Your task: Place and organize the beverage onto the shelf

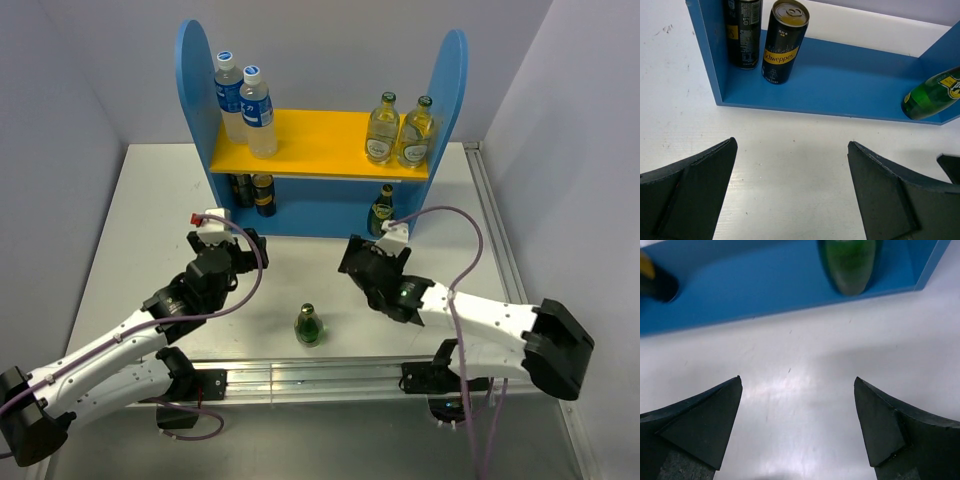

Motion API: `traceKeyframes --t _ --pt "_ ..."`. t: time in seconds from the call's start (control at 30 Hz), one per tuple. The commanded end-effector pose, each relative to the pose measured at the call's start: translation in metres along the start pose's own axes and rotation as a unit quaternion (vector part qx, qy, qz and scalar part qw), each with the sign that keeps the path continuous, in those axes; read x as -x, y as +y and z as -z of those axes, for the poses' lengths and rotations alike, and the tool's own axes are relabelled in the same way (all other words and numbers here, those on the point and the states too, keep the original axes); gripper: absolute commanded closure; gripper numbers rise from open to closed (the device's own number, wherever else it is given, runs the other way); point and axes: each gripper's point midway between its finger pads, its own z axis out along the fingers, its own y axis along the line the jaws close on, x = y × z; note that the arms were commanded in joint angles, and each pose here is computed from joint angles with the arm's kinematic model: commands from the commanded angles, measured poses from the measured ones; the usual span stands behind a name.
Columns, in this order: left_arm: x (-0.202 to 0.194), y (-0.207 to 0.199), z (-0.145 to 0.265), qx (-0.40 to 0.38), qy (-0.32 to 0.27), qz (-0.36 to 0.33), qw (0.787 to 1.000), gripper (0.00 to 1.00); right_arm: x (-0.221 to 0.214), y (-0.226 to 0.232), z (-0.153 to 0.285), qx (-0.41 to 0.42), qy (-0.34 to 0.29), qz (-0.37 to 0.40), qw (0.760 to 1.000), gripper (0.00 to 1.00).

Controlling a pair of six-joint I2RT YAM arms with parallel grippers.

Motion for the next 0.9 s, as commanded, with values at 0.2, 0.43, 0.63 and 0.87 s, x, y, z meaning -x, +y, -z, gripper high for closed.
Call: traceKeyframes --t 0.2,0.43,0.63,0.87 --pt "-0.032 -0.012 0.01 -0.014 0.022 0.024 0.999 0.01 -0.008 -0.001 0.074 0.061 -0.016 -0.012 0.998 0.0" --pt "-0.064 -0.02 0.029 -0.02 0.036 0.038 0.998 0.01 0.0 0.003 0.097 0.113 -0.033 -0.006 0.993 0.0" --pt "-0.091 -0.03 0.04 -0.021 0.047 0.04 0.998 0.01 -0.002 0.005 0.106 0.143 -0.043 -0.002 0.989 0.0" --pt "-0.116 -0.05 0.041 -0.061 0.058 0.038 0.996 0.01 0.001 -0.003 0.11 0.155 -0.055 -0.012 0.986 0.0"
